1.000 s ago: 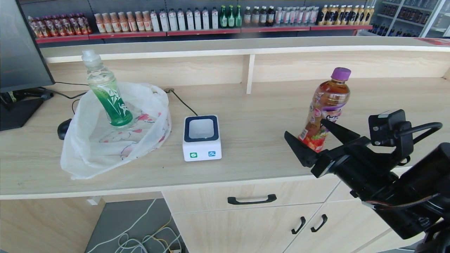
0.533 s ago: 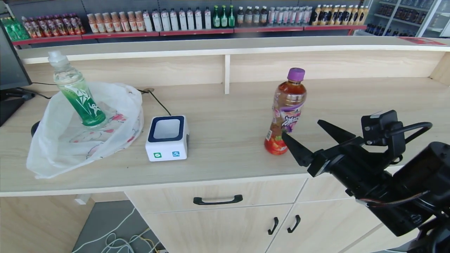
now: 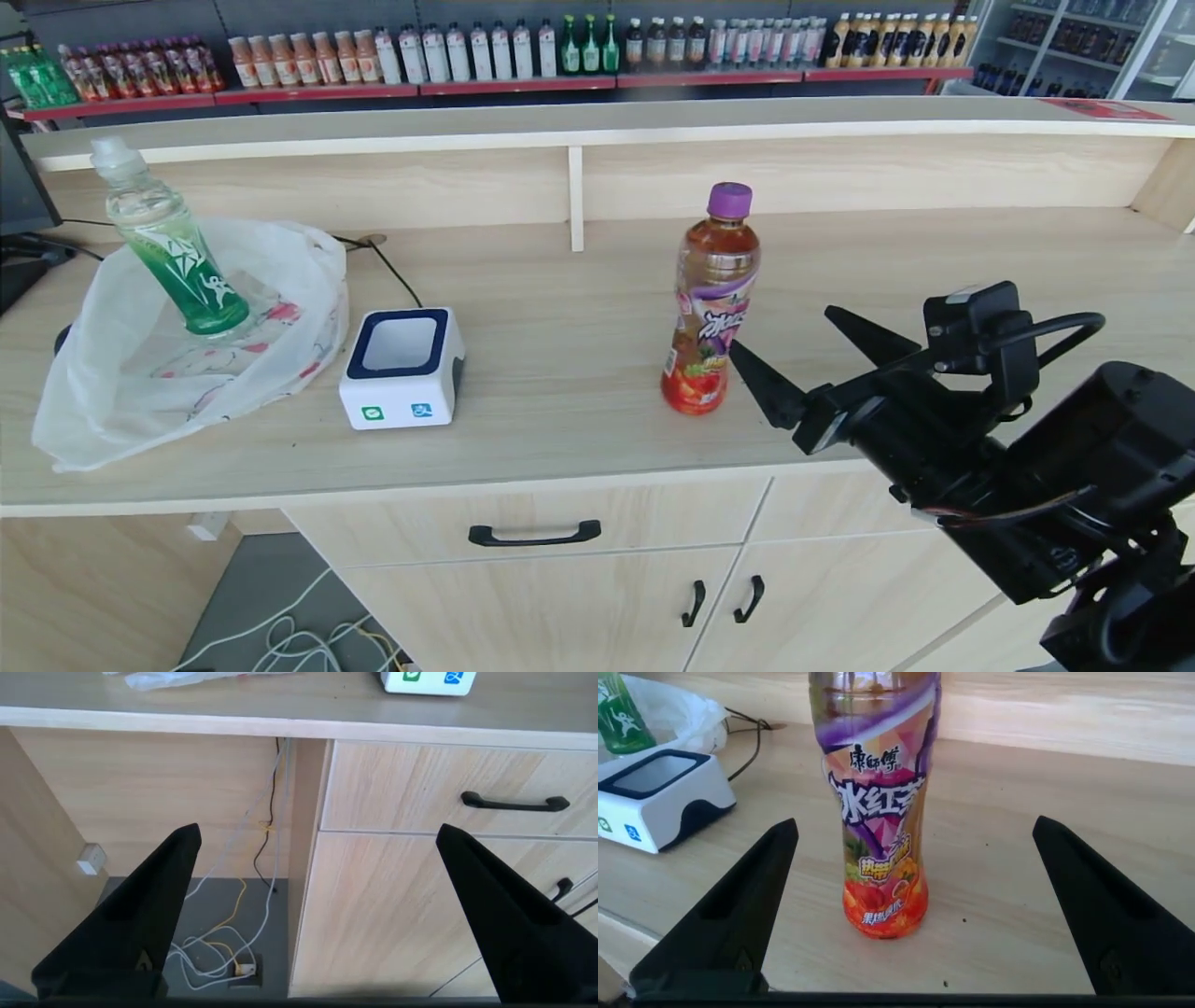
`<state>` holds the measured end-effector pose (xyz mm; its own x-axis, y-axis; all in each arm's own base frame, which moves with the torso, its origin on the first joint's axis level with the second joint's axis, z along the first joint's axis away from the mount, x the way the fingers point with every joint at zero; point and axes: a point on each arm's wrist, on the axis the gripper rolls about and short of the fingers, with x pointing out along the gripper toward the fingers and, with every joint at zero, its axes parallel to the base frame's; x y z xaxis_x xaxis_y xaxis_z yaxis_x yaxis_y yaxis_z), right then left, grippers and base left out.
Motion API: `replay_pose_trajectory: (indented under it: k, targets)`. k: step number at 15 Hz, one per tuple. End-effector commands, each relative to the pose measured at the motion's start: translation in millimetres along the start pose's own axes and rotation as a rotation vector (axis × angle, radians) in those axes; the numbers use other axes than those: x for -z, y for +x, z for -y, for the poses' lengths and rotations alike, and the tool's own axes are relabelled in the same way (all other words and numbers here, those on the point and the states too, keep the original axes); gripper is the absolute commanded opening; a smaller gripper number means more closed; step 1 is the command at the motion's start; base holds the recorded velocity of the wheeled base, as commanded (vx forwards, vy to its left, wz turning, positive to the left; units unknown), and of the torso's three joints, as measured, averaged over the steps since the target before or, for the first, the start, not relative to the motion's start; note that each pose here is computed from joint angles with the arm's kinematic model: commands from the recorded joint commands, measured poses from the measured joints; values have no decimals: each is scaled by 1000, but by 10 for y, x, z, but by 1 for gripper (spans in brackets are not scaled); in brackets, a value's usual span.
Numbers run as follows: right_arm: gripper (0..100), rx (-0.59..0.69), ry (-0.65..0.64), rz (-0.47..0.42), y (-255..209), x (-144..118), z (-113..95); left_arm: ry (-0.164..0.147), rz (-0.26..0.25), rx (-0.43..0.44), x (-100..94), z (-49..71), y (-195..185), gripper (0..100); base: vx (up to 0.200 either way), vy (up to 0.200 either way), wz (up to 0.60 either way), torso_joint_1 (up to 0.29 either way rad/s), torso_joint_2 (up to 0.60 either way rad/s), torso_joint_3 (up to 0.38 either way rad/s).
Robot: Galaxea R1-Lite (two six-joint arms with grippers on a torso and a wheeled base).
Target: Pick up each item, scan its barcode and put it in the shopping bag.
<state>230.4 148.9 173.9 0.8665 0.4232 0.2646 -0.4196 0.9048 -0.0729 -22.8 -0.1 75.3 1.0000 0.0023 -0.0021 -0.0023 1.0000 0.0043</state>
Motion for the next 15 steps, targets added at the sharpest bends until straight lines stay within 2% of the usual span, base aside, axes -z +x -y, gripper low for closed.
replay_pose_trajectory:
  k: [1, 4, 7, 10, 13, 15]
  targets:
    - [100, -10, 1, -1, 107, 59, -48, 0, 1, 1, 0, 1, 0, 100, 0, 0, 0, 0, 0, 0]
    - [100, -71, 16, -8, 221, 154, -264, 0, 1, -1, 0, 0, 0, 100, 0, 0, 0, 0, 0, 0]
    - [100, -79, 18, -12, 371, 268, -338, 0, 1, -1, 0, 0, 0, 100, 0, 0, 0, 0, 0, 0]
    - [100, 35, 29, 6, 517, 278, -390, 0, 1, -1, 0, 0, 0, 100, 0, 0, 0, 0, 0, 0]
    - [100, 62, 17, 4, 551, 302, -410, 0, 1, -1, 0, 0, 0, 100, 0, 0, 0, 0, 0, 0]
    - [100, 89, 11, 34, 612, 239, -394, 0, 1, -1, 0, 0, 0, 100, 0, 0, 0, 0, 0, 0]
